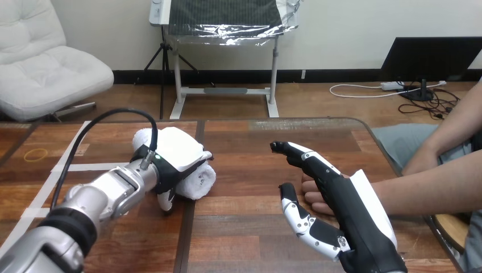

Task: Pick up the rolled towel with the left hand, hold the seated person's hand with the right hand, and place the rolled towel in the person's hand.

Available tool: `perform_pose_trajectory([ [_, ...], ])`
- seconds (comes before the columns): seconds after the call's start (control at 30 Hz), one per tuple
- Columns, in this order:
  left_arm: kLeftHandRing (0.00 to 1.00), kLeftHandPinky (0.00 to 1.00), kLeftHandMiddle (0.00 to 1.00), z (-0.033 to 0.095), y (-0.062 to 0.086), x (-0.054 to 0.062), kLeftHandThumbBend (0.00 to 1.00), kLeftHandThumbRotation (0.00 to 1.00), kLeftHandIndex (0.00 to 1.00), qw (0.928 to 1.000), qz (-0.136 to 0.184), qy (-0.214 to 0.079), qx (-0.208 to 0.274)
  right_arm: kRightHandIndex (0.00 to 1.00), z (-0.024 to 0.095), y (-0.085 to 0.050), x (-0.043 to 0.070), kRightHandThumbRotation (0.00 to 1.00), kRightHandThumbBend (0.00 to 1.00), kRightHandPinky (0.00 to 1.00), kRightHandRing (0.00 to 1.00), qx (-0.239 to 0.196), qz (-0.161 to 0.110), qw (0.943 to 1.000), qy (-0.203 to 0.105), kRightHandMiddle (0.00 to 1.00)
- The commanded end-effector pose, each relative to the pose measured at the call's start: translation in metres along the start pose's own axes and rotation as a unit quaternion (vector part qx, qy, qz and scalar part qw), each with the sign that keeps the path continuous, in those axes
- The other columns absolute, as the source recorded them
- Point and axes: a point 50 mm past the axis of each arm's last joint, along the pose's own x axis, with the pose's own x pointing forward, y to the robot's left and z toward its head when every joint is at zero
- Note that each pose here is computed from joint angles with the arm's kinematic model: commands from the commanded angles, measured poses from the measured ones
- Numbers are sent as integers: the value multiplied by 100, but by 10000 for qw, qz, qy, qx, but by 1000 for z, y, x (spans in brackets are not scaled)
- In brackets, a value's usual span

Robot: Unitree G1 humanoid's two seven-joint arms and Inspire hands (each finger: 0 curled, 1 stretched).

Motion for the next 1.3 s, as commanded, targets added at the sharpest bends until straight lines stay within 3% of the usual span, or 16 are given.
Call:
perform_pose_trajectory([
  [0.0, 93, 91, 94, -14, 25, 8, 87, 15, 93, 9982, 428, 308, 290, 83, 15, -8, 4, 0, 10, 94, 90, -98, -157, 9989, -436, 89],
  [0.4, 95, 93, 95, -10, 13, 10, 85, 15, 93, 9958, 571, 517, 494, 82, 15, -11, 2, 0, 10, 91, 89, -198, -227, 9986, -444, 88],
  [0.83, 96, 96, 94, -6, 3, 10, 79, 16, 92, 9952, 404, 688, 560, 82, 13, -14, -3, 0, 9, 89, 89, -120, -291, 9990, -327, 89],
  [1.27, 83, 82, 84, 0, -4, 8, 77, 10, 82, 9947, 644, 768, 213, 83, 12, -17, -6, 0, 11, 89, 90, -138, -339, 9990, -269, 90],
])
